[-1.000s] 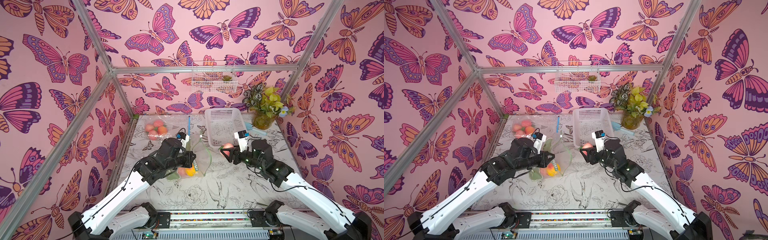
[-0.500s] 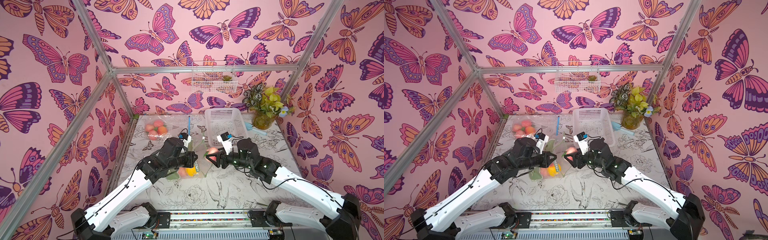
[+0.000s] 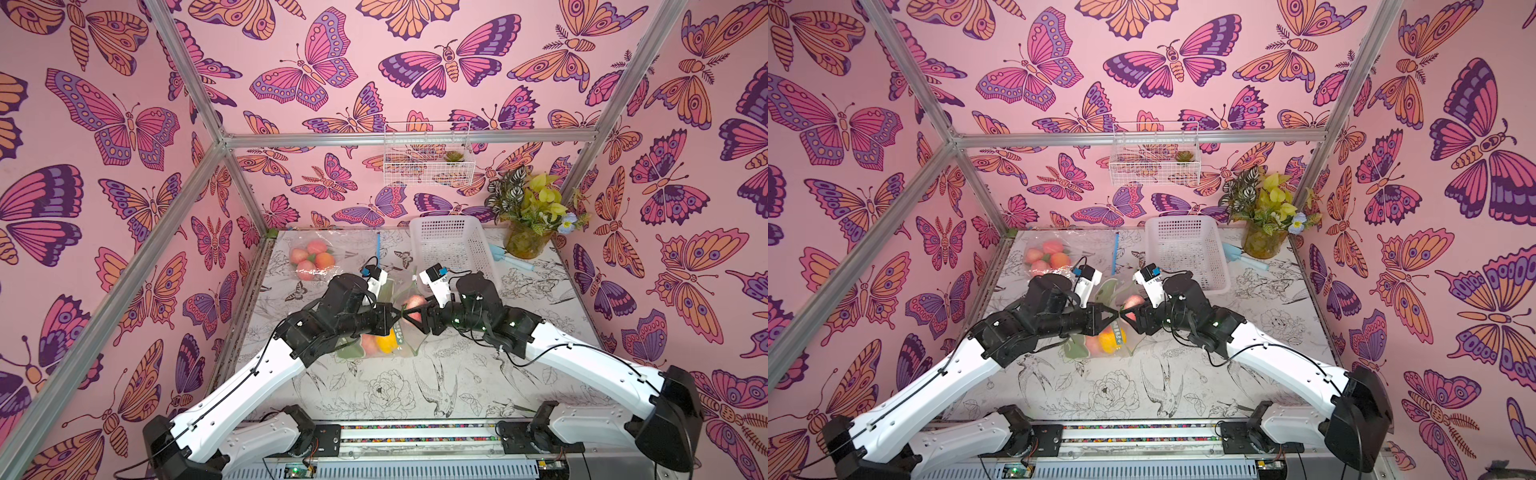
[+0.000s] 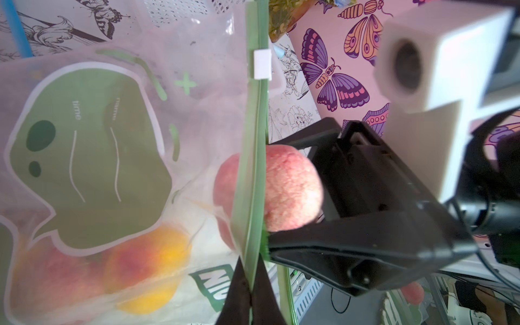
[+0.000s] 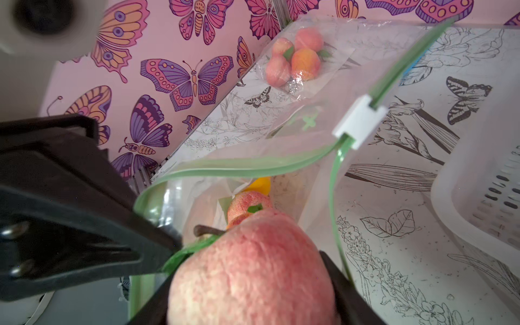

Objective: Place the peach in a zip-top bag and seal the zipper
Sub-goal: Place the peach in the zipper food storage bag.

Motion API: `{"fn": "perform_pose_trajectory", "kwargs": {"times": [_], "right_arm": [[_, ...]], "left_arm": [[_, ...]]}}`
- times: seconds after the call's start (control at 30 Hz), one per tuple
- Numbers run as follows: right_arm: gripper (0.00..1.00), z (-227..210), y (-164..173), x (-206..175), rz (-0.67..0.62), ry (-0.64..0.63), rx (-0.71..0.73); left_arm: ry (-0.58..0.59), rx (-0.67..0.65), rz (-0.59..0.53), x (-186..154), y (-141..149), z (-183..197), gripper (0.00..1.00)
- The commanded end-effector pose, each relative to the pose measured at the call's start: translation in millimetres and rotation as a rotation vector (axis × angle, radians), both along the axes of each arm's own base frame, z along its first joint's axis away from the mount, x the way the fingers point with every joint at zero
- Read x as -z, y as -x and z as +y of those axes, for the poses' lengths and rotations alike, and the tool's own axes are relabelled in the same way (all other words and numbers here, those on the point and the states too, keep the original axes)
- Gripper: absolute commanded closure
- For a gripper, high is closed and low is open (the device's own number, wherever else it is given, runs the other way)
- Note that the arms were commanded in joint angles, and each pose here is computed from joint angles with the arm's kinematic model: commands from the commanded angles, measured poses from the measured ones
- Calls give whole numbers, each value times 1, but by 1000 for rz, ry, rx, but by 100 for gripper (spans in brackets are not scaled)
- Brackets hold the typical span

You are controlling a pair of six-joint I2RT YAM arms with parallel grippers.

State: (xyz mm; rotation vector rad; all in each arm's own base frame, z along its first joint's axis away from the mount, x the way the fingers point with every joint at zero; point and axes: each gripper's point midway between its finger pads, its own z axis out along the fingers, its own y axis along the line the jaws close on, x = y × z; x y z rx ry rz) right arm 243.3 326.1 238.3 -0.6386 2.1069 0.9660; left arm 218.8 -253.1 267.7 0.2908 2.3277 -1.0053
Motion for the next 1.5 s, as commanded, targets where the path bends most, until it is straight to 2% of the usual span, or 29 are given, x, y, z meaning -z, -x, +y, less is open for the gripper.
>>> {"fn": "perform_pose_trajectory", "kwargs": {"times": [0.0, 0.27, 0.47, 0.77, 0.93, 1.17, 1.47], "right_arm": [[45, 0, -10, -1, -26, 37, 41], [44, 3, -32, -3, -29, 3, 144], [41, 14, -30, -6, -14, -45, 126], [23, 21, -24, -4, 3, -54, 82], [16, 24, -20, -6, -3, -60, 52], [13, 24, -15, -11, -25, -72, 27], [14, 5, -15, -31, -108, -64, 77]], "left_arm": [[29, 33, -14, -4, 2, -4, 100], [63, 60, 2, -4, 6, -10, 100], [88, 68, 13, -5, 5, -15, 100], [78, 45, 19, -2, 2, -13, 100], [76, 29, 14, -2, 1, -10, 100], [72, 1, 14, -1, -1, -4, 100], [68, -42, 10, -3, -5, 8, 100]]}}
